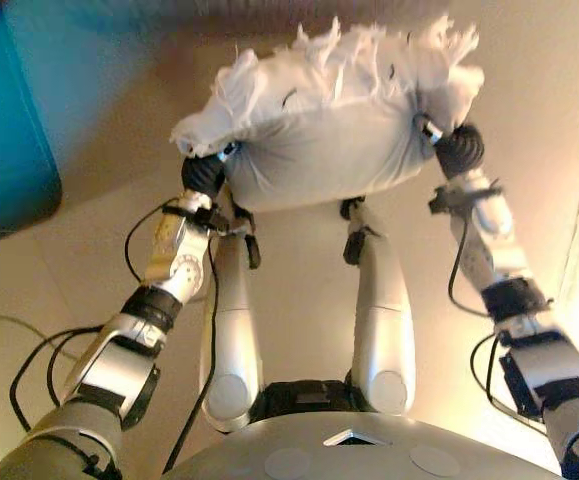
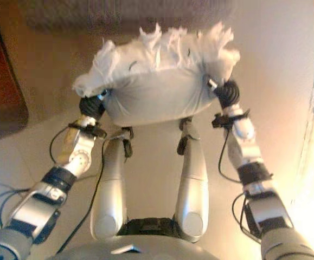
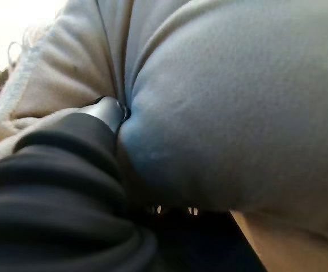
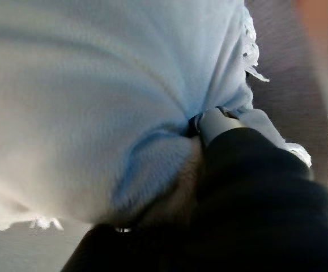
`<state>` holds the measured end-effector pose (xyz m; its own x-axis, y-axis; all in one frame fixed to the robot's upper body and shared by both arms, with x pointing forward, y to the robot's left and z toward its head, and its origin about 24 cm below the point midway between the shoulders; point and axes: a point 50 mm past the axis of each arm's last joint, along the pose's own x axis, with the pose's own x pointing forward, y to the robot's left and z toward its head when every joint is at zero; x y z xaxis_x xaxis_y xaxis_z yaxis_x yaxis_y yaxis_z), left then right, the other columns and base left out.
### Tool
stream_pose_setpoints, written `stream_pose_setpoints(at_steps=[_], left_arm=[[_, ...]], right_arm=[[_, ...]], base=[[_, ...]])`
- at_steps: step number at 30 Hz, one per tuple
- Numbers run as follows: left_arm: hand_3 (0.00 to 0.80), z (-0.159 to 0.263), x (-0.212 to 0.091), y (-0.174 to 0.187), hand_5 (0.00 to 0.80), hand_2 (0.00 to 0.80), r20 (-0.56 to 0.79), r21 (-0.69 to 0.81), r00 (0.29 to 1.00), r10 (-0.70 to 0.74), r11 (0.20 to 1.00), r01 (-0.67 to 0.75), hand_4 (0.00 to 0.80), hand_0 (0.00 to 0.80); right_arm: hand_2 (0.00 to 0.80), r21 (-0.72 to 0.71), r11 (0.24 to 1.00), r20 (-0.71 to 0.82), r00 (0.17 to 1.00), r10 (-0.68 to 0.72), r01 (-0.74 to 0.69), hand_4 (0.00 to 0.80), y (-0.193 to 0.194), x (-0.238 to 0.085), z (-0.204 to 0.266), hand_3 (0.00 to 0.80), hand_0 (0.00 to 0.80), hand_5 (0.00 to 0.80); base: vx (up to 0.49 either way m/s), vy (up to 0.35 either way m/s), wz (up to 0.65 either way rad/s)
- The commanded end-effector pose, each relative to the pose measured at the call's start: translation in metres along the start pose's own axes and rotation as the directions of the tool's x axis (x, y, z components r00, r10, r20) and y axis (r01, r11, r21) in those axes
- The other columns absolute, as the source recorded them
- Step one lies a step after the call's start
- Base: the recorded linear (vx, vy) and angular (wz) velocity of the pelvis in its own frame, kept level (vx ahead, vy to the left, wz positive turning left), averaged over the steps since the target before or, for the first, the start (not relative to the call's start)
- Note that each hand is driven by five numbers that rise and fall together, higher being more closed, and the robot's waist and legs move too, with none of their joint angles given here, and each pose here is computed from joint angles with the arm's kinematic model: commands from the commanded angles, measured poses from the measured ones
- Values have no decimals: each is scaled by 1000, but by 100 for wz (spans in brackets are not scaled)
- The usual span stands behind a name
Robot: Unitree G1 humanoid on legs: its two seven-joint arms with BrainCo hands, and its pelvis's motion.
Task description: Pick up the cushion and take it to the sofa
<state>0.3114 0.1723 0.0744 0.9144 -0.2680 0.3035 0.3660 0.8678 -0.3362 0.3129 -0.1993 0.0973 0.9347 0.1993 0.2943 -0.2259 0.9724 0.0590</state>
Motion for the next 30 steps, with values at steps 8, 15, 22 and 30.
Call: stream_pose_setpoints(at_steps=[8, 15, 22, 30], left_arm=[[800, 22, 1, -53, 800, 800, 198, -99, 962, -189, 972, 212, 800, 800], [800, 36, -29, -49, 800, 800, 297, -38, 949, -107, 992, 123, 800, 800], [800, 79, -40, -61, 800, 800, 475, 51, 870, -130, 991, 120, 800, 800], [800, 102, -31, -80, 800, 800, 545, 92, 810, -217, 976, 200, 800, 800]], right_arm=[[800, -70, 975, 257, 941, 220, -209, 800, 39, -3, 47, 800, 800, 800], [800, -96, 976, 334, 918, 215, -194, 800, 47, -37, 56, 800, 800, 800], [800, -168, 964, 516, 815, 263, -204, 800, 58, -49, 101, 800, 800, 800], [800, -174, 965, 619, 740, 263, -197, 800, 68, -48, 130, 800, 800, 800]], base=[[58, 24, 4], [212, -29, 4], [99, -3, 3], [34, -66, 7]])
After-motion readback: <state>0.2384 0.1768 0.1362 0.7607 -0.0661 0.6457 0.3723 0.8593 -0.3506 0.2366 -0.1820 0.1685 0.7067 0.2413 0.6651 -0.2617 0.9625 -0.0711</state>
